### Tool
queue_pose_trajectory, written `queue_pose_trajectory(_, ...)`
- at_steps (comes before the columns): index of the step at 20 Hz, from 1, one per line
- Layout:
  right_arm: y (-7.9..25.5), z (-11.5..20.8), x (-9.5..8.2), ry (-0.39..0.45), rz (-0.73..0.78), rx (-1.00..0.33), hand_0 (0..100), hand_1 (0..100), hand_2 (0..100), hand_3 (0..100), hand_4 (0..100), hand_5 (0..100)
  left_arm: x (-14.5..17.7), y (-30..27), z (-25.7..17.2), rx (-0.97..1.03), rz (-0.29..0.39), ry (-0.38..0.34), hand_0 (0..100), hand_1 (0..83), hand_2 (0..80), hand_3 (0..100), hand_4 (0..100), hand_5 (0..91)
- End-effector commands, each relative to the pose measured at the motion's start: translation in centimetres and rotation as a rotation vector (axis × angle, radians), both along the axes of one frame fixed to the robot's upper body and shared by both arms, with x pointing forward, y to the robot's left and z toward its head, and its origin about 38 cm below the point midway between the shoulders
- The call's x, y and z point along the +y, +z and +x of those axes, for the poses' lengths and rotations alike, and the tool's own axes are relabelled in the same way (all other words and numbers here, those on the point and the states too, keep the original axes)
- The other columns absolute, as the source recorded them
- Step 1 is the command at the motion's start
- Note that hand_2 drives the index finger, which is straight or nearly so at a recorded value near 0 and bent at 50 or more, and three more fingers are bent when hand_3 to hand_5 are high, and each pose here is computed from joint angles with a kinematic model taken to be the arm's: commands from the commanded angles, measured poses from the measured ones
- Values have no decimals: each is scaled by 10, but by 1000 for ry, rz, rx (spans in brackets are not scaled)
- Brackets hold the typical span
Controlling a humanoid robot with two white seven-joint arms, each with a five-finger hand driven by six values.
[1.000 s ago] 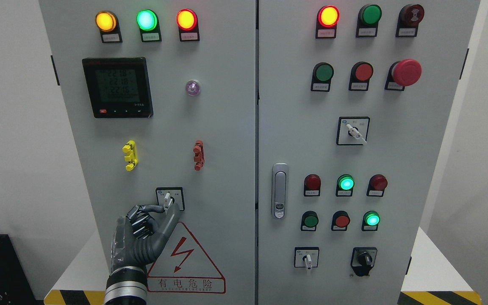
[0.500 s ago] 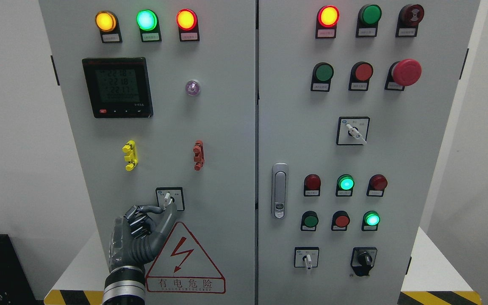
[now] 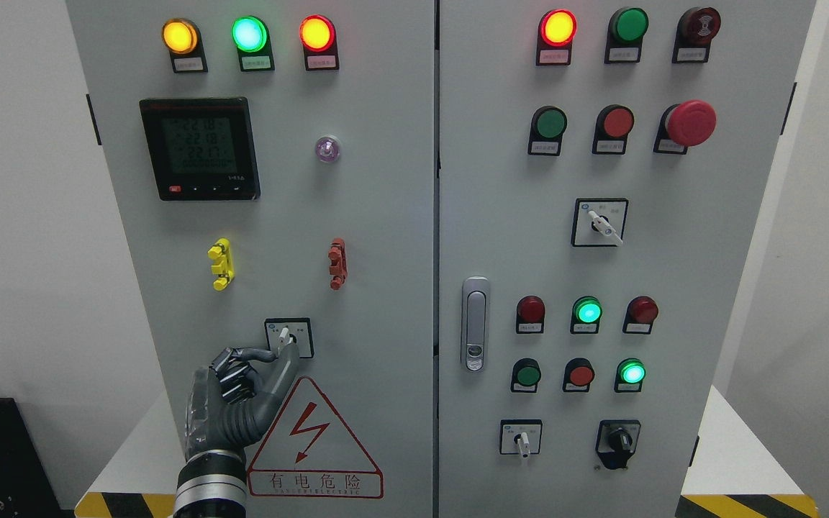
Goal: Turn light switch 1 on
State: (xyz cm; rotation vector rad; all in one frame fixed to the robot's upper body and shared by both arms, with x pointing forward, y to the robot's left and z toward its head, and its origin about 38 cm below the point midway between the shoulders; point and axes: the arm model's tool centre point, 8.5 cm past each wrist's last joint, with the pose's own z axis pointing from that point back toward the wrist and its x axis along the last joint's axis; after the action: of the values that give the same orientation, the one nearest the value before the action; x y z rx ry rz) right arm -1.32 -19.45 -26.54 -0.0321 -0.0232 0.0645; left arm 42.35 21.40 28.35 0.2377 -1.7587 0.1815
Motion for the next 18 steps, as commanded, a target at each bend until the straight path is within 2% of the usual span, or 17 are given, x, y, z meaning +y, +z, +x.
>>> queue_pose_trajectory(1,0,0,0,-24,2,2,0,0,0,0,0,0,-1,-2,2,18,2,2,104,667,569,1000,945,877)
queue_pose_trajectory(18,0,0,0,-24,2,2,0,0,0,0,0,0,-5,0,5,16,0,-9,129,659,571,1000,949,877)
